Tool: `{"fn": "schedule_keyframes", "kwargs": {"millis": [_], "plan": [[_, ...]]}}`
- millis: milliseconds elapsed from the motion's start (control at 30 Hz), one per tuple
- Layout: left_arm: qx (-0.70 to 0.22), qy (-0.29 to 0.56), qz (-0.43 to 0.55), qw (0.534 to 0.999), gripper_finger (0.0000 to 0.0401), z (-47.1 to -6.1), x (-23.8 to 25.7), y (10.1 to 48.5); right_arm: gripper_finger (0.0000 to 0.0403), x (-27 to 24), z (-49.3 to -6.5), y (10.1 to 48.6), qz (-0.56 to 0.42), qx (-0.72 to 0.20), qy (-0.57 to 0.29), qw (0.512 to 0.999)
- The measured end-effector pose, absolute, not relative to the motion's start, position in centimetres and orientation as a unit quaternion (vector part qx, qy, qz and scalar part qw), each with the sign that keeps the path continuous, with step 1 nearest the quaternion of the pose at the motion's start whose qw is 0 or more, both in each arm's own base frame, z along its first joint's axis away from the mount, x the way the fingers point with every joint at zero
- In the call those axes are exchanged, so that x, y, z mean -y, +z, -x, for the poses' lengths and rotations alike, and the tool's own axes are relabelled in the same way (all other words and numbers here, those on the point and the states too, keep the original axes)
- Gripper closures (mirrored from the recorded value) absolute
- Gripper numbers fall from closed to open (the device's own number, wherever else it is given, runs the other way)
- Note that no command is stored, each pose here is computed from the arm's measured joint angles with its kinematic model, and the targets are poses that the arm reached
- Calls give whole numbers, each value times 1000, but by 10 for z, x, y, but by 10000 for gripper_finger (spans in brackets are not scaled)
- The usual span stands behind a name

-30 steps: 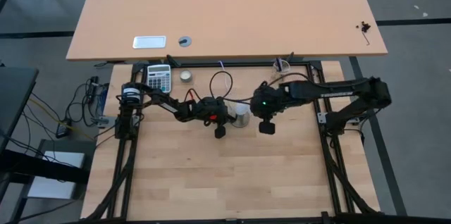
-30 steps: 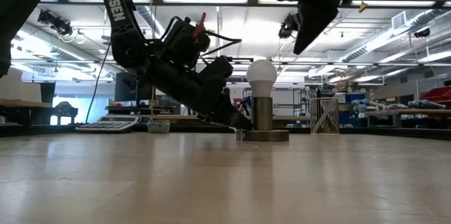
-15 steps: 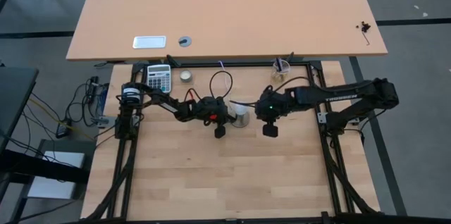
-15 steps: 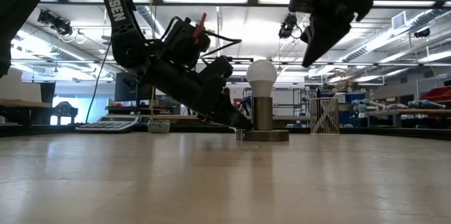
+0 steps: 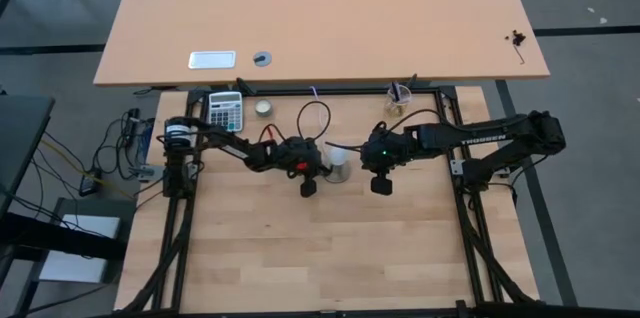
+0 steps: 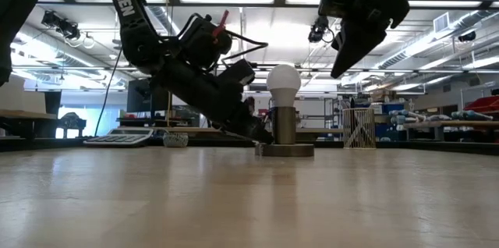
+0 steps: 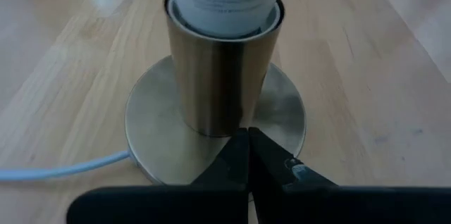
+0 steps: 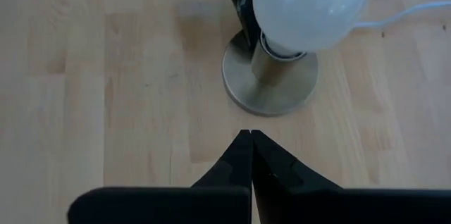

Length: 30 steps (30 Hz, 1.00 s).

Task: Screw lightbulb
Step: Insert the lightbulb into the lamp, then remove the lightbulb from the lamp

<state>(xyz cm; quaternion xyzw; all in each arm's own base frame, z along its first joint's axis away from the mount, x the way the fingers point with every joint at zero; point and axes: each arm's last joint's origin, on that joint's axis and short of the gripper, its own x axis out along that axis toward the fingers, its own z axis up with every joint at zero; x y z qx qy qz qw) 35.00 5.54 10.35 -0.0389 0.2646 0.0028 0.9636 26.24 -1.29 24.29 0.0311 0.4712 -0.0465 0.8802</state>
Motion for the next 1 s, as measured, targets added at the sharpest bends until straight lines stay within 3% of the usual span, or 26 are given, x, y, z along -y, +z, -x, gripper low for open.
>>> {"fn": "schedule_keyframes", "kwargs": {"millis": [1000], "plan": [[-350, -3, -9, 937, 396, -359, -58, 135, 392, 13, -271, 249, -26, -425, -44, 904]]}}
